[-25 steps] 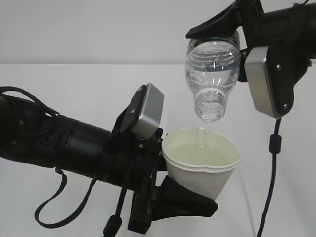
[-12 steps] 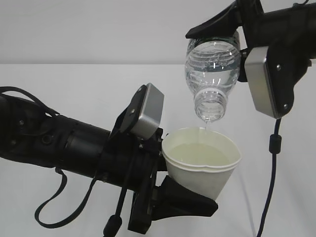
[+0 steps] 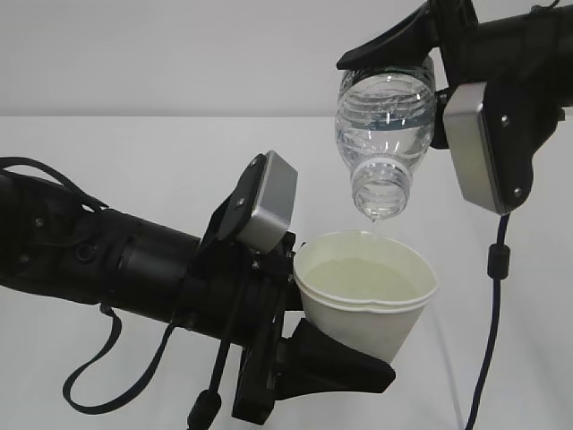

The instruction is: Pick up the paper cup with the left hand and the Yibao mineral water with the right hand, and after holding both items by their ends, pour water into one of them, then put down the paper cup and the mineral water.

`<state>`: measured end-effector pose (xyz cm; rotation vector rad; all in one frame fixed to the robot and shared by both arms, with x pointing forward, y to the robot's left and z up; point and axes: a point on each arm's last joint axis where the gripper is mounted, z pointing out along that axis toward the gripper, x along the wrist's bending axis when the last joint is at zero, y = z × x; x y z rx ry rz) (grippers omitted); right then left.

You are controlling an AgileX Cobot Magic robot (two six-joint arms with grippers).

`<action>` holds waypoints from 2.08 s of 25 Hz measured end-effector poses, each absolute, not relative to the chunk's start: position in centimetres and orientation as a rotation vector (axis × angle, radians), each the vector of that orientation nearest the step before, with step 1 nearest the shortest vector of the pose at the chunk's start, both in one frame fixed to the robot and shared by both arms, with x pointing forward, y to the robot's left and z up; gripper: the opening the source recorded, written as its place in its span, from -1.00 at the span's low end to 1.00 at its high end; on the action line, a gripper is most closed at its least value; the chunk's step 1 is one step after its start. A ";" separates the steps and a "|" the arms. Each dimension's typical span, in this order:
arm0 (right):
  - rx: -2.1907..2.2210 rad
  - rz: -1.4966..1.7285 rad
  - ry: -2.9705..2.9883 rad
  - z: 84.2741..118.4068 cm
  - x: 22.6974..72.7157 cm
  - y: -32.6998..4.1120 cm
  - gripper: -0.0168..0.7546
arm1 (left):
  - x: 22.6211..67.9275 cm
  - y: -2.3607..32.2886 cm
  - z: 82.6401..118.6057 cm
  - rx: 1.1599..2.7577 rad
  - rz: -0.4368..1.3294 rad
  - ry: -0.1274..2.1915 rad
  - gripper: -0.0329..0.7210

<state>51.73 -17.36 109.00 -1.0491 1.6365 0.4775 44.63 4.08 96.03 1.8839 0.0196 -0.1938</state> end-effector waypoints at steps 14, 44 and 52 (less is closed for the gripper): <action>-0.973 0.587 1.697 109.0 51.5 -17.2 0.12 | 44.6 4.1 96.0 1.885 -0.193 0.021 0.24; -0.697 0.943 1.769 110.1 51.0 -16.5 0.12 | 44.9 4.0 96.2 1.860 -0.184 0.065 0.24; -0.615 1.006 1.797 110.2 51.0 -16.5 0.12 | 44.9 4.0 96.2 1.860 -0.184 0.065 0.24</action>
